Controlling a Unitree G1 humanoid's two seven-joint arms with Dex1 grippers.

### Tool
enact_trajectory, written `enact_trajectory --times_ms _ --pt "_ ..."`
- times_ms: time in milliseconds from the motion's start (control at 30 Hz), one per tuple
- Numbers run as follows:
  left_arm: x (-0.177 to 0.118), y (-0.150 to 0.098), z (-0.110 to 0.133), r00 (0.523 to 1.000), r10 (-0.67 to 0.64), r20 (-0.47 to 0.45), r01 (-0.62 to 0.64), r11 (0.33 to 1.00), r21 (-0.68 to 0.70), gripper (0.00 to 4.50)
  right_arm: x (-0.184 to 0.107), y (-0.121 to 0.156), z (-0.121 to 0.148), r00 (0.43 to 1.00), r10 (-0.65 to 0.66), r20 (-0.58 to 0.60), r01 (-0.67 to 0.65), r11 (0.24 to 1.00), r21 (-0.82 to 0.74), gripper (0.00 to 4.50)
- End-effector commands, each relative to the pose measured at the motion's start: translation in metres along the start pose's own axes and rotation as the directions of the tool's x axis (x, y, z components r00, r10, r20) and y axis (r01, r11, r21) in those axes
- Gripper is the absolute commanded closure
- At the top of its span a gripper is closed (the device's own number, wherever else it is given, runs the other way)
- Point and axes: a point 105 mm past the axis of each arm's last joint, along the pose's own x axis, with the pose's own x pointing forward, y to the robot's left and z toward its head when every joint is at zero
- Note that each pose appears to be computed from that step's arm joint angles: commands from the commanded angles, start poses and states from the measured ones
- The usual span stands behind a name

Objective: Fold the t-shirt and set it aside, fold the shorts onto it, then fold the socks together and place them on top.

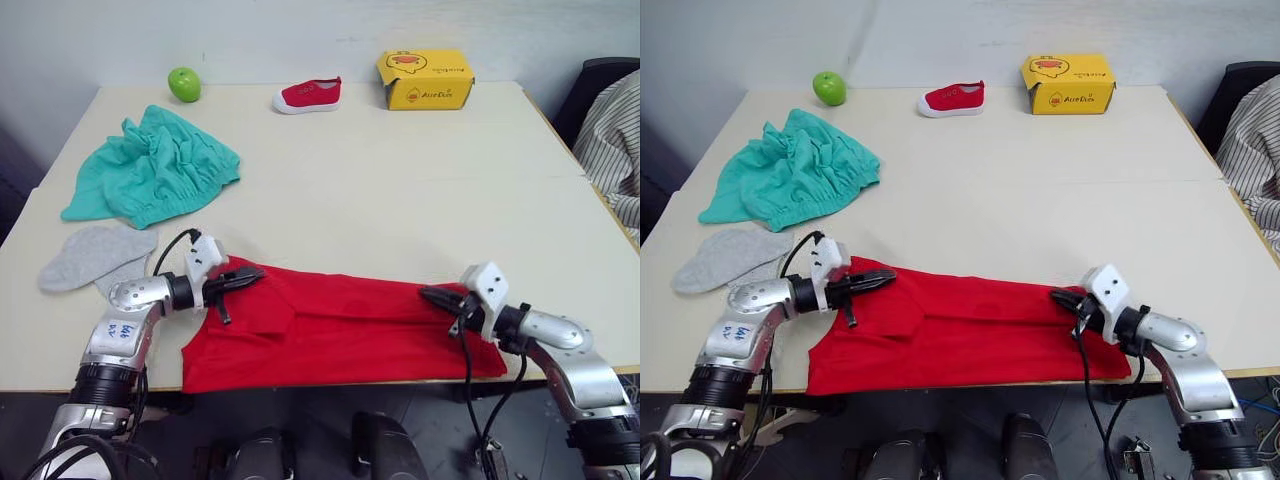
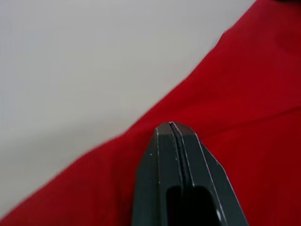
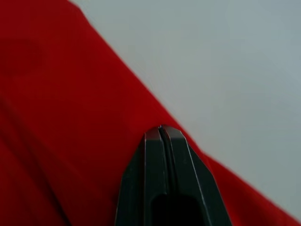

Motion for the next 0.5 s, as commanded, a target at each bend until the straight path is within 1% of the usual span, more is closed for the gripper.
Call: enact_trajectory --times_ms 33,133,200,267,367,400,433,467,500 --pt "-0.001 0.006 -0.007 0.997 0.054 -0.050 -0.052 0.998 0.035 4.50 -0.016 -0.024 -0.021 0.993 -0.088 -0.077 0.084 0.995 -0.049 4.48" --pt "-0.004 0.012 -0.015 0.991 0.106 -0.077 -0.105 0.994 0.015 4.50 -0.036 -0.042 -0.039 0.980 -0.161 -0.115 0.157 0.987 -0.045 4.48" --pt "-0.005 0.012 -0.018 0.990 0.115 -0.084 -0.114 0.993 0.007 4.50 -0.046 -0.054 -0.048 0.968 -0.218 -0.125 0.217 0.976 -0.026 4.48" --pt "-0.005 0.012 -0.020 0.988 0.121 -0.092 -0.121 0.993 0.004 4.50 -0.055 -0.067 -0.053 0.954 -0.274 -0.123 0.272 0.962 -0.032 4.48" --pt "-0.006 0.013 -0.023 0.986 0.137 -0.090 -0.138 0.990 -0.006 4.50 -0.067 -0.091 -0.053 0.920 -0.384 -0.075 0.385 0.923 0.004 4.48" --pt "-0.007 0.014 -0.023 0.986 0.140 -0.087 -0.141 0.990 -0.008 4.50 -0.069 -0.095 -0.052 0.914 -0.401 -0.065 0.402 0.915 0.009 4.48" --pt "-0.007 0.014 -0.021 0.988 0.137 -0.073 -0.138 0.990 -0.007 4.50 -0.071 -0.099 -0.049 0.911 -0.410 -0.047 0.411 0.912 0.005 4.48" --pt "-0.007 0.013 -0.016 0.991 0.130 -0.040 -0.130 0.991 -0.002 4.50 -0.072 -0.102 -0.042 0.909 -0.417 -0.013 0.417 0.909 0.014 4.48" --pt "-0.006 0.013 -0.006 0.993 0.120 0.019 -0.120 0.993 -0.002 4.50 -0.072 -0.103 -0.032 0.909 -0.416 0.040 0.415 0.909 0.034 4.48"
